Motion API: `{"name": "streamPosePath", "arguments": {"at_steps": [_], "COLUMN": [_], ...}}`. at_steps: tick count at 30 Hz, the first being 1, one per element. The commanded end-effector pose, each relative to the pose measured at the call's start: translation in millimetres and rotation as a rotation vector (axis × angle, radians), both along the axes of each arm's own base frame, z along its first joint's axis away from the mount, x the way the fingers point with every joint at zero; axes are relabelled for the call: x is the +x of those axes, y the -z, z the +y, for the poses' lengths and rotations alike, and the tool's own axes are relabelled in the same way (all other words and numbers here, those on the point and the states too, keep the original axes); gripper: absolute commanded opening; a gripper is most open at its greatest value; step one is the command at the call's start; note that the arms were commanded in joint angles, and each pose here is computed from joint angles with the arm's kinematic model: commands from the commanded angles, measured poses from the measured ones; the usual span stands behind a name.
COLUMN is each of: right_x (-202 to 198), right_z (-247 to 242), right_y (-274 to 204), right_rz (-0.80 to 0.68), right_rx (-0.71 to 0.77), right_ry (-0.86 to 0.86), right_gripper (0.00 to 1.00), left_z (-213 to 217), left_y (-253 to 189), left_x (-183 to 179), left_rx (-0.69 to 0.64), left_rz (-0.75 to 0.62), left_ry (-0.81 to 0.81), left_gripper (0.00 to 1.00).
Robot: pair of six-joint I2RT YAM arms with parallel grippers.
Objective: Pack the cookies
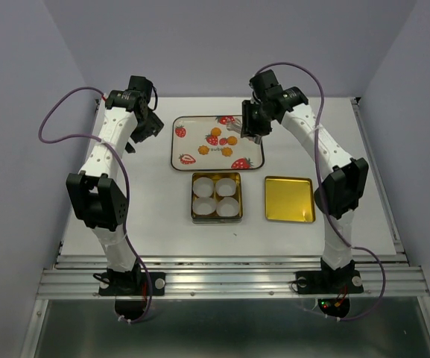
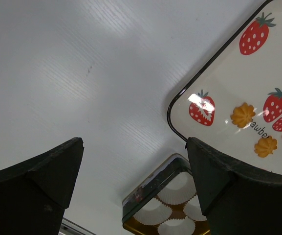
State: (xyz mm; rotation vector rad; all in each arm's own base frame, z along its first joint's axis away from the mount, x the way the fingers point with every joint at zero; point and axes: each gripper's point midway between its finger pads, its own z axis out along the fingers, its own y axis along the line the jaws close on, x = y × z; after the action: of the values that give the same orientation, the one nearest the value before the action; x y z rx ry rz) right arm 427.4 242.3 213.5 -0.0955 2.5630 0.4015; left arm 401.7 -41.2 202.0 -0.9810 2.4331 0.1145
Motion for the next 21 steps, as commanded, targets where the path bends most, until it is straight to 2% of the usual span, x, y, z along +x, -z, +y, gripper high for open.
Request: {"name": "streamPosePath", "arguments": {"at_steps": [1,5,21], "right_x": [7.4,8.1,19.1], "right_z": [-9.1,-6.9,-2.1], "right_y": [-6.0,0.0,27.6], "right_rz": [-0.035,-0.021,-0.001], "right_rx": [-0.040,-0.035,-0.090], "right_ry": [0.050,0.052,0.027], "right_gripper": [0.45,0.53,0.54], "left_z": [4.9,5.1,8.3], "left_y": [-17.1,-15.1,-7.6], "left_x": [-7.3,-11.2,-15.6], "left_rx": [0.025,0.027,0.042], "left_rz": [-0.026,-0.017,0.004], "left_ry": [-0.001,0.002,-0.012], "left_gripper": [0.99,0.99,0.99]}}
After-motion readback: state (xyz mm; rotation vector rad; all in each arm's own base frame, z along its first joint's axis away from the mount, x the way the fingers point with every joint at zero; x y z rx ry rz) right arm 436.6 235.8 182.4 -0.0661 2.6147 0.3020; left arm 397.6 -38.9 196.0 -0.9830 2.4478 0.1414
